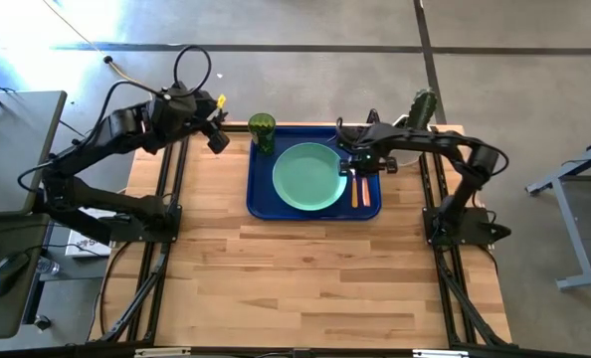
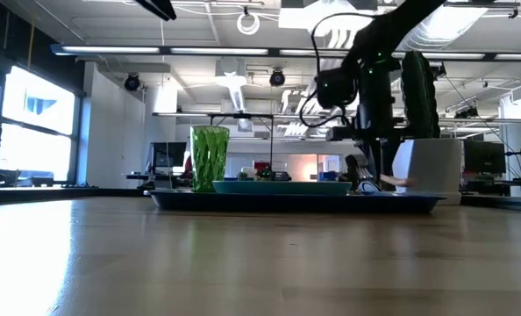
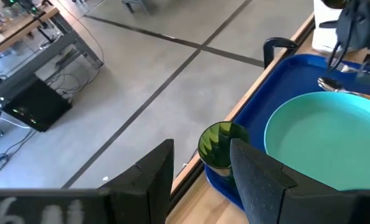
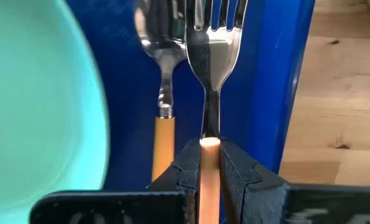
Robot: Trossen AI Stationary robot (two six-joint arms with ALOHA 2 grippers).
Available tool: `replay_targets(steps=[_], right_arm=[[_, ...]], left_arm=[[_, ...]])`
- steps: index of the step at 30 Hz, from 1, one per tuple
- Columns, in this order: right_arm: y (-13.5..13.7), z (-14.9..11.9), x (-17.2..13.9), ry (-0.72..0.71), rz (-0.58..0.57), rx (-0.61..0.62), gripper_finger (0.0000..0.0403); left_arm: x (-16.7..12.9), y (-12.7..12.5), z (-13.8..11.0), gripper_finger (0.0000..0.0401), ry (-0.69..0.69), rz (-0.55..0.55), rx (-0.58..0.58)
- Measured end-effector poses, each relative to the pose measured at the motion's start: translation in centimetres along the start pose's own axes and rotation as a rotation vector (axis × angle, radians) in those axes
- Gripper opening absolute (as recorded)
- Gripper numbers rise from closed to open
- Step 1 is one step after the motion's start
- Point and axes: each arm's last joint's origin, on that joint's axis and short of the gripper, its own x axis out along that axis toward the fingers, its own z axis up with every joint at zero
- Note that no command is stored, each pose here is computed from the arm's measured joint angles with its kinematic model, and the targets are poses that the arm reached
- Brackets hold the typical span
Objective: Pick and place plate/cup/fork/spoon on tray
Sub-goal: Put the light orange on the blue serving tray
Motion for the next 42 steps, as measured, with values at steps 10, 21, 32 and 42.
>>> replay_targets(steps=[10,21,32,42], right_arm=[[-0.3,1.3,1.8,-0.004,-0.078,0.022,0.0015],[-1.0,1.3,3.9,0.000,-0.029,0.060,0.0015],[-1.2,1.1,4.4,0.021,-0.018,0.062,0.0037],[-1.2,1.1,4.4,0.027,-0.011,0.079,0.0045]], left_arm=[[0.4,0.6,-0.1,0.0147,0.011,-0.011,-0.020],[0.6,1.1,-0.2,0.0147,0.019,-0.005,-0.035],[0.8,1.4,-0.2,0.0147,0.026,0.010,-0.017],[0.8,1.4,-0.2,0.0147,0.026,0.010,-0.017]])
